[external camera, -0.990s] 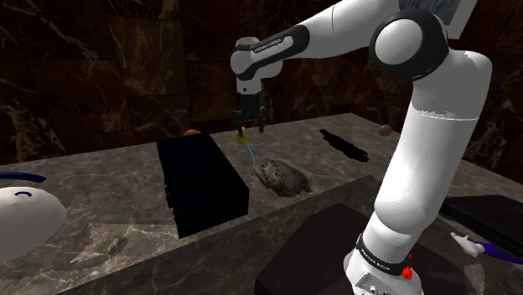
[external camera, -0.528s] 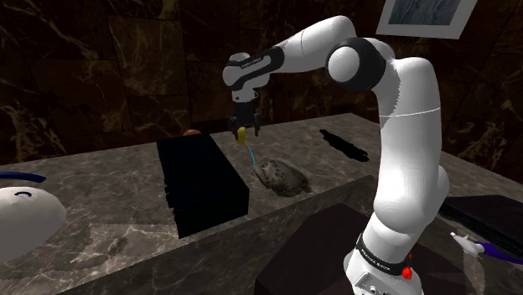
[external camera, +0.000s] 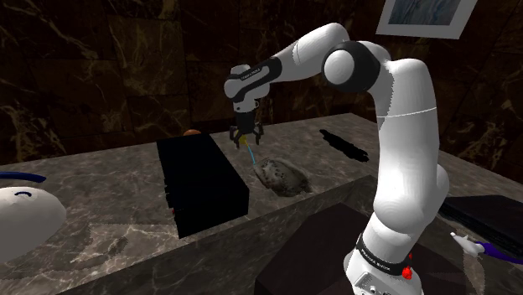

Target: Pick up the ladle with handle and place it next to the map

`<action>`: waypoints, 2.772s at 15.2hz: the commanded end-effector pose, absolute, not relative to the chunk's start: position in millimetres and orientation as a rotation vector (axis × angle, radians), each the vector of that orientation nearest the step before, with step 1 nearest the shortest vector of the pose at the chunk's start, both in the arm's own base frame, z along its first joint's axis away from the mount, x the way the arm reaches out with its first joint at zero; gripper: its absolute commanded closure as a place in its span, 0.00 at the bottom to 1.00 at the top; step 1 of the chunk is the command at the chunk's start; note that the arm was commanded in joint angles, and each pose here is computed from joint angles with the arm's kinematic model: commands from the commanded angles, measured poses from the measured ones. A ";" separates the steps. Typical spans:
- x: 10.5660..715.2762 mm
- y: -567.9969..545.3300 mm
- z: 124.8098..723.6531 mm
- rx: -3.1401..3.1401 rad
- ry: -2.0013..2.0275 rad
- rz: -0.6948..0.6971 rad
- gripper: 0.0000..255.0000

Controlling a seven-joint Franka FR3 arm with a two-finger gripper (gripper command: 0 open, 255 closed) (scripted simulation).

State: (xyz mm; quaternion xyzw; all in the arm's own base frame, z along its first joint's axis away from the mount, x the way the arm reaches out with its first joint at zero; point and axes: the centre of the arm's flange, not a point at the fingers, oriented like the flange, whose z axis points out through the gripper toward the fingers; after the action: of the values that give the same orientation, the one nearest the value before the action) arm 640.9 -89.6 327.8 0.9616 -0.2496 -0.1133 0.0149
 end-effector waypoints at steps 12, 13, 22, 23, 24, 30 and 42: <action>640.6 -89.8 324.2 2.993 -0.777 -0.352 1.00; 640.6 -89.8 324.2 2.993 -0.777 -0.352 1.00; 640.6 -89.8 350.5 2.993 -0.777 -0.352 1.00; 640.6 -89.8 355.8 2.993 -0.777 -0.352 1.00; 640.6 -89.8 361.1 2.993 -0.777 -0.352 1.00; 640.6 -89.8 392.7 2.993 -0.777 -0.352 1.00; 640.6 -89.8 456.1 2.993 -0.777 -0.352 1.00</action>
State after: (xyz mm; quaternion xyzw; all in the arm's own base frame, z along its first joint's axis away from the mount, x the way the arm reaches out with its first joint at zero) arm 639.8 -89.6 450.2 0.9616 -0.2496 -0.1130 0.0149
